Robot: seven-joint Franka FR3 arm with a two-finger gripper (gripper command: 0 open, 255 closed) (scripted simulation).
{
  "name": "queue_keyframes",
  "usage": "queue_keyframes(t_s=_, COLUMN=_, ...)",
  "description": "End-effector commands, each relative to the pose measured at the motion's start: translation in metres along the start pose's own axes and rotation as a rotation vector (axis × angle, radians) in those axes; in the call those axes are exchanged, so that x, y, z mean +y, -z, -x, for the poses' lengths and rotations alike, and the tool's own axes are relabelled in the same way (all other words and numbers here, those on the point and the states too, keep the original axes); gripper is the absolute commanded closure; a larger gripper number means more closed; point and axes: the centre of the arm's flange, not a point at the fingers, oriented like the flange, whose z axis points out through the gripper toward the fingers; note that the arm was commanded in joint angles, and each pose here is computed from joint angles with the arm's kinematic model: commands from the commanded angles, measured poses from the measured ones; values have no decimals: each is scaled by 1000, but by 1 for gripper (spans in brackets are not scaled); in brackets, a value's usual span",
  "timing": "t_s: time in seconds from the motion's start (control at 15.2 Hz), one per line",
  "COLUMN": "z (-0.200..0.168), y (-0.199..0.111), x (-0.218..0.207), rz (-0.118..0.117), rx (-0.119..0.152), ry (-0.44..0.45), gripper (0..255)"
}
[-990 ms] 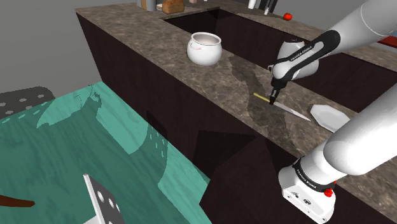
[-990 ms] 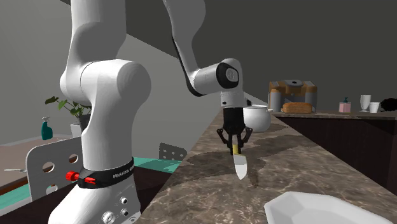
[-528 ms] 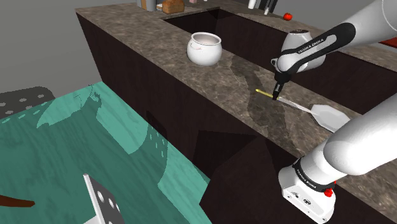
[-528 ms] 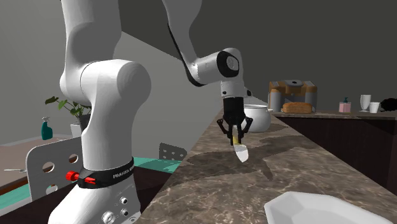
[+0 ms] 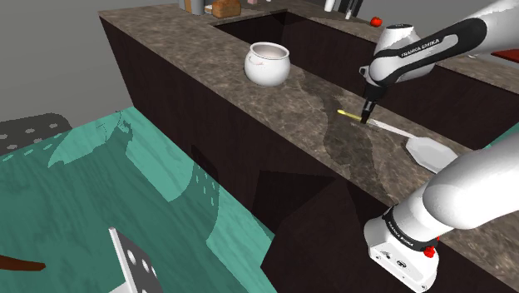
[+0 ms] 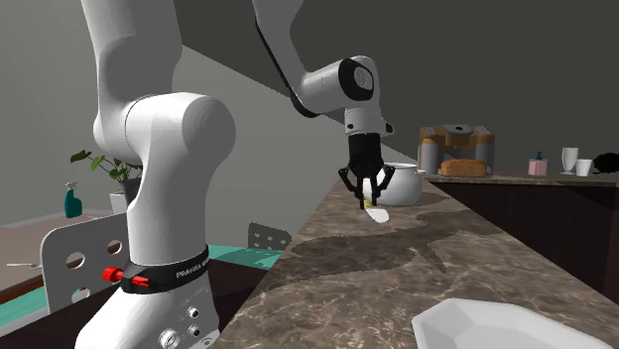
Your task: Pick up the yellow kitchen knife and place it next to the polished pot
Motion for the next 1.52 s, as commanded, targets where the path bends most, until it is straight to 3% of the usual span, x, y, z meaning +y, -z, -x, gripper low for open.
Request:
queue_keyframes(t_s=0.0, z=2, y=10, x=1, rz=0, rx=0, ry=0, gripper=255)
queue_keyframes(t_s=1.45, z=22, y=125, x=8, rz=0, rx=0, ry=0, gripper=255)
